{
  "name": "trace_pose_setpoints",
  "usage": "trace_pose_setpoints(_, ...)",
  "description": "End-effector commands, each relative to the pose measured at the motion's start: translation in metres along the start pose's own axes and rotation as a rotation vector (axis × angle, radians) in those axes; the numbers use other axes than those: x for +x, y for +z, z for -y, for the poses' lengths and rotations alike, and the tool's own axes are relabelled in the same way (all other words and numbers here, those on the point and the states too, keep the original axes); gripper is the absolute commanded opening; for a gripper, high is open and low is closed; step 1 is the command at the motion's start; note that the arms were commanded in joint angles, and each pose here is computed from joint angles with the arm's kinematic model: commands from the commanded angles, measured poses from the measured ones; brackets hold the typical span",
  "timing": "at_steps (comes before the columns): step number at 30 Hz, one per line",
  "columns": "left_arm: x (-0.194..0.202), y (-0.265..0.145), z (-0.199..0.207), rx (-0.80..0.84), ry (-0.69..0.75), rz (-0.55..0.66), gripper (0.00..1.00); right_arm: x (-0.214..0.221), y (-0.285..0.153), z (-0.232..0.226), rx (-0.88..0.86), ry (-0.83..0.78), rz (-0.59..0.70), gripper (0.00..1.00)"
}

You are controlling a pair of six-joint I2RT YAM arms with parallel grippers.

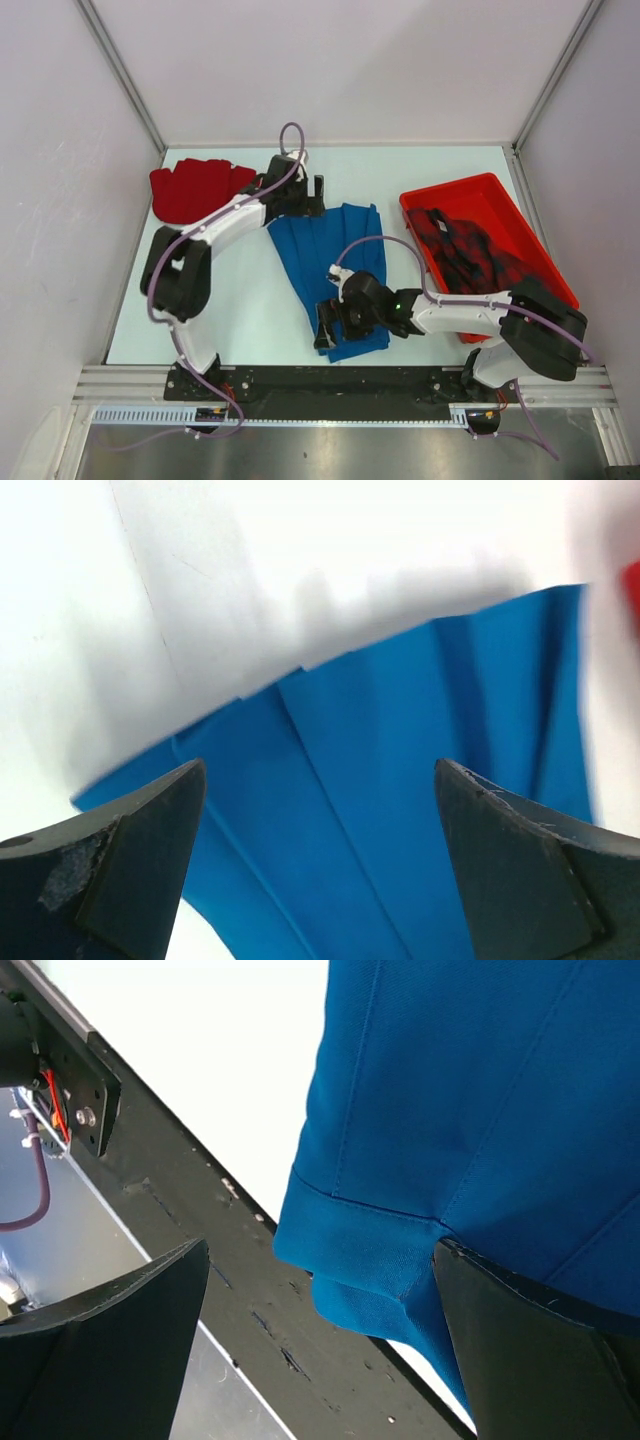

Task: Fold and stack the skirts
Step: Fold the skirt at the center of the board.

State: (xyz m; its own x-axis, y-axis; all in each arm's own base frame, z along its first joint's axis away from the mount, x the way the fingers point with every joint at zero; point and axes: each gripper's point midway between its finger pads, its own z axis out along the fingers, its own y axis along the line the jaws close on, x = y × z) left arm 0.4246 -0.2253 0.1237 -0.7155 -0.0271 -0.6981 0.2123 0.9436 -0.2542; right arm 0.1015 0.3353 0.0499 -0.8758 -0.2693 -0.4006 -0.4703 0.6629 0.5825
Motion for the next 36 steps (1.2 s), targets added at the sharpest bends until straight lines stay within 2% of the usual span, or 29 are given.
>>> trace_pose_setpoints(1, -0.003, 0.024, -0.008, 0.000, 0.145, -0.049, 1.00, 0.028, -0.009, 0.062, 0.247, 0.025, -0.075, 1.00)
trace_pose_setpoints(5, 0.005, 0.047, -0.015, -0.014, 0.180, -0.080, 1.00, 0.027, -0.022, 0.071, 0.259, 0.030, -0.085, 1.00)
trace_pose_setpoints(7, 0.012, 0.060, -0.018, -0.028, 0.182, -0.108, 0.97, 0.021, -0.027, 0.073, 0.250, 0.032, -0.071, 1.00)
trace_pose_setpoints(10, 0.021, 0.066, -0.034, -0.120, 0.141, -0.151, 0.88, 0.018, -0.035, 0.080, 0.258, 0.051, -0.072, 1.00)
trace_pose_setpoints(14, 0.039, 0.052, -0.033, -0.109, 0.076, -0.168, 0.69, 0.016, -0.045, 0.096, 0.297, 0.096, -0.076, 1.00)
trace_pose_setpoints(17, 0.056, 0.033, -0.034, -0.100, 0.033, -0.142, 0.62, 0.015, -0.052, 0.099, 0.297, 0.109, -0.077, 1.00)
trace_pose_setpoints(18, 0.073, 0.030, -0.041, -0.115, 0.019, -0.158, 0.60, 0.016, -0.054, 0.096, 0.279, 0.102, -0.079, 1.00)
trace_pose_setpoints(20, 0.079, 0.019, -0.042, -0.120, -0.008, -0.149, 0.54, 0.017, -0.055, 0.081, 0.207, 0.082, -0.087, 1.00)
trace_pose_setpoints(25, 0.118, -0.007, -0.060, -0.195, -0.080, -0.195, 0.49, 0.023, -0.065, 0.066, 0.162, 0.050, -0.101, 1.00)
trace_pose_setpoints(30, 0.160, -0.052, -0.065, -0.236, -0.232, -0.212, 0.50, -0.001, -0.092, 0.064, 0.159, 0.058, 0.032, 1.00)
trace_pose_setpoints(36, 0.215, -0.107, -0.068, -0.336, -0.301, -0.231, 0.52, -0.026, -0.128, 0.063, 0.132, 0.145, 0.194, 1.00)
